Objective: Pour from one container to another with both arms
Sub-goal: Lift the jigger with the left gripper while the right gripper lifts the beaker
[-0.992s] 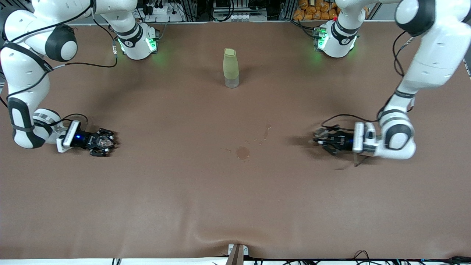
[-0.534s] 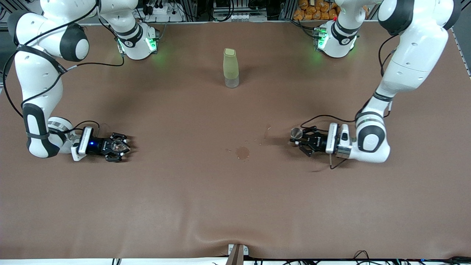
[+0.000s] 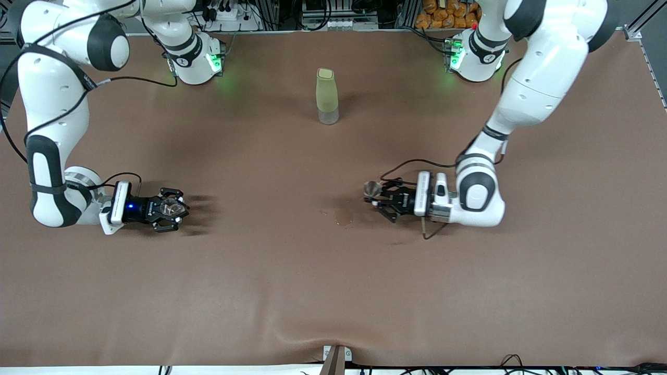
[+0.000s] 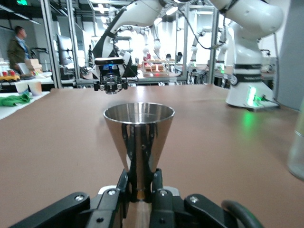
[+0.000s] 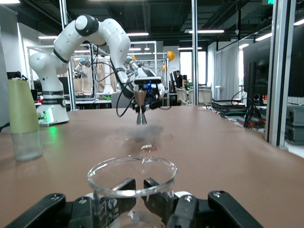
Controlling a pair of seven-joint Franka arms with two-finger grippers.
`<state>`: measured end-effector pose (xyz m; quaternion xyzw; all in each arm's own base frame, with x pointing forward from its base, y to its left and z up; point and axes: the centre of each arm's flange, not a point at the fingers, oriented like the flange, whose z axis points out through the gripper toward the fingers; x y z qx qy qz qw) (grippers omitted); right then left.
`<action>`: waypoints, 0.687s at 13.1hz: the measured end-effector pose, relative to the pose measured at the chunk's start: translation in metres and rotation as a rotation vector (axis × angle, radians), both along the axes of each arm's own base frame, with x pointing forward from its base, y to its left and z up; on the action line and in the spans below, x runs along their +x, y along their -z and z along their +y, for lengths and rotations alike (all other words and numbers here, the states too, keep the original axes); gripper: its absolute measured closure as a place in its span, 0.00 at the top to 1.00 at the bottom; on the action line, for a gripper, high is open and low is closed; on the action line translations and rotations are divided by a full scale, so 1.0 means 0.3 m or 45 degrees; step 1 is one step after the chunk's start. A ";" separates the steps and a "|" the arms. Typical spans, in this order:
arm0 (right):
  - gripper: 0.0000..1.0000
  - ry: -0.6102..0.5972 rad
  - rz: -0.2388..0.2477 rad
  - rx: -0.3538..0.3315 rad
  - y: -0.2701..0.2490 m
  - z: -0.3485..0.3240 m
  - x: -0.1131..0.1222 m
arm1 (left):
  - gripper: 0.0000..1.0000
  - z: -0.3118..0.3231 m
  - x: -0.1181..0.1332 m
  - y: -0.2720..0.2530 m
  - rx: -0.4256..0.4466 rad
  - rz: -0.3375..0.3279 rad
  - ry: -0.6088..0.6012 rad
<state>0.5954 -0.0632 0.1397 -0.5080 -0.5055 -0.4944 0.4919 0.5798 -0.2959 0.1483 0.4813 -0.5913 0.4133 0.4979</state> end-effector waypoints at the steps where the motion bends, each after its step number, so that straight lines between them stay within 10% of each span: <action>1: 0.18 0.000 0.002 0.014 -0.050 0.021 0.003 | 0.21 -0.048 -0.014 0.000 0.007 -0.001 -0.006; 9: 0.18 0.027 0.190 0.025 -0.576 0.162 -0.070 | 0.21 -0.140 -0.035 0.058 0.064 -0.014 -0.049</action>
